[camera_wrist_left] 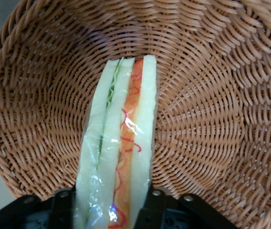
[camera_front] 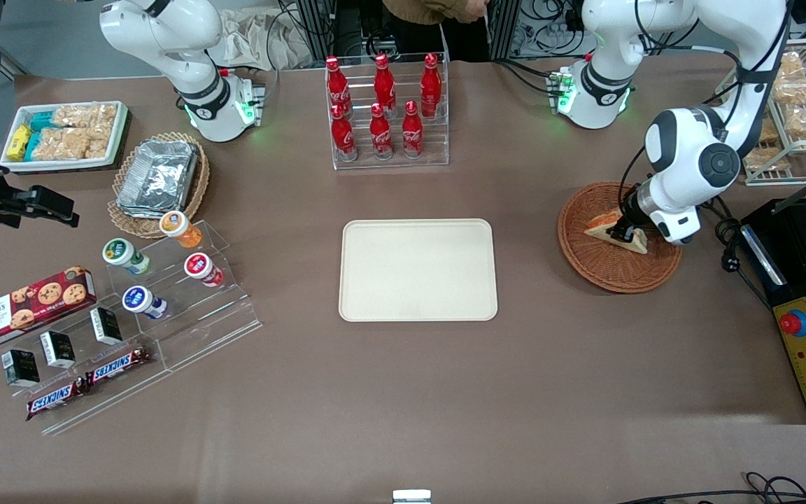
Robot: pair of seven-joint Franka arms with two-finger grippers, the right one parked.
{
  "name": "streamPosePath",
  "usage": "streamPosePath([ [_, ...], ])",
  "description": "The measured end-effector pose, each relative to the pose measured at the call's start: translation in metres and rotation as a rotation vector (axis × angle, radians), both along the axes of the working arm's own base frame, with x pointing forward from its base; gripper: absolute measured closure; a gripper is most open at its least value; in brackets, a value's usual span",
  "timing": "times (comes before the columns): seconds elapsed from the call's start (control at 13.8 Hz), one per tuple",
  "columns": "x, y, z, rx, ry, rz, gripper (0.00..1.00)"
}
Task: Place sandwich from basket to tray
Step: 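Close the left gripper on the sandwich's crust edge, then lift the sandwich up out of the basket with the left gripper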
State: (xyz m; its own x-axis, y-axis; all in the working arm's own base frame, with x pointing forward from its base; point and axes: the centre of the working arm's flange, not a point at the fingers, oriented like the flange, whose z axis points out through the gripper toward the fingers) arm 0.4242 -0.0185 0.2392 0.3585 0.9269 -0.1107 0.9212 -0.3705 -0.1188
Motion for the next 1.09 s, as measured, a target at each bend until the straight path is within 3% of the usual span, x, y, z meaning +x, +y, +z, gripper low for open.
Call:
streamPosePath([
  [0.22, 0.003, 0.0, 0.007, 0.002, -0.009, 0.008, 0.68],
  [0.58, 0.013, -0.003, 0.066, 0.002, 0.009, -0.01, 0.67],
  [1.09, 0.057, -0.015, 0.19, 0.006, -0.024, -0.066, 0.67],
])
